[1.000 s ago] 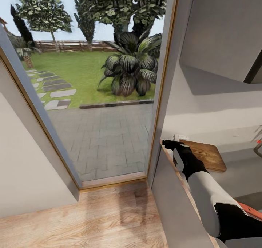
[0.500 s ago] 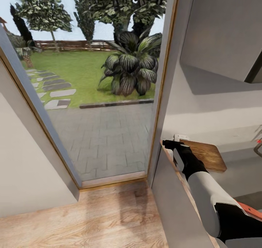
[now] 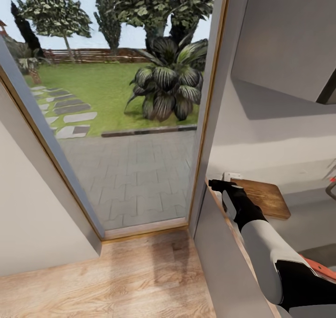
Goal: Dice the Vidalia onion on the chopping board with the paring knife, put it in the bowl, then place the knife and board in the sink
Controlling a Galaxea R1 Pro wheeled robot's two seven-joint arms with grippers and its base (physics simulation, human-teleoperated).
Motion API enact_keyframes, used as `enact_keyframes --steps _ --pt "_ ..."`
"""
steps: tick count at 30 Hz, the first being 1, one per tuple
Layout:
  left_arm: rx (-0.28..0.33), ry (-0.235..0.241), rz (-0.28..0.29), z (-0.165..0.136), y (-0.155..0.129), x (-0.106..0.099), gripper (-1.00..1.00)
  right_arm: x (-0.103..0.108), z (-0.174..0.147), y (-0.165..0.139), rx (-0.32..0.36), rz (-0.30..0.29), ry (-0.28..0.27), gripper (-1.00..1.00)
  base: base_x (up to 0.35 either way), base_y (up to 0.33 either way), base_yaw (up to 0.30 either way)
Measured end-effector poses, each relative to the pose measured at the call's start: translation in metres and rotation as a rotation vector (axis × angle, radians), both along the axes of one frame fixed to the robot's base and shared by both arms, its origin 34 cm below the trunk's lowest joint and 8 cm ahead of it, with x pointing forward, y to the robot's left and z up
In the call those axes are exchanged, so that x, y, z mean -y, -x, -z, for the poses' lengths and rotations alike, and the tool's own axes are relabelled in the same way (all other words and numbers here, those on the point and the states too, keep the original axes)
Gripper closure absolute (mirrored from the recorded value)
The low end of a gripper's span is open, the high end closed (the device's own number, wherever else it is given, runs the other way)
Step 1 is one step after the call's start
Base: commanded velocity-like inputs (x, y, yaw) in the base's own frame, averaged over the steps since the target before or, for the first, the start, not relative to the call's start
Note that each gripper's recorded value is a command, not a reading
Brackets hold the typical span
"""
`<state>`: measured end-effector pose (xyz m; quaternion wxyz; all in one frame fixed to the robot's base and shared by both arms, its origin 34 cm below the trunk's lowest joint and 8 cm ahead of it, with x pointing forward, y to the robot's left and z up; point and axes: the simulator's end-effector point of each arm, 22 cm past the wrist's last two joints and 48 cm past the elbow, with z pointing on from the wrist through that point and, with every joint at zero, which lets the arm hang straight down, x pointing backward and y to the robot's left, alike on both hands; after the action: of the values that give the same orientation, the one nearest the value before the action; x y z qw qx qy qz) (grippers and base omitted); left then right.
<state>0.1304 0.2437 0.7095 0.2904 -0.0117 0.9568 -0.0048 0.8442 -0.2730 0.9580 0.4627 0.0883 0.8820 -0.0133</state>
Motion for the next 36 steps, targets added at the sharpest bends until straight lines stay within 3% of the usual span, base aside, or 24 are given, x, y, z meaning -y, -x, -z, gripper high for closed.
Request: enact_keyframes --steps 36 --pt "-0.024 0.001 -0.001 0.000 0.007 0.001 -1.00 -0.001 0.017 0.001 -0.023 -0.002 -0.001 -1.00 0.009 -0.024 0.000"
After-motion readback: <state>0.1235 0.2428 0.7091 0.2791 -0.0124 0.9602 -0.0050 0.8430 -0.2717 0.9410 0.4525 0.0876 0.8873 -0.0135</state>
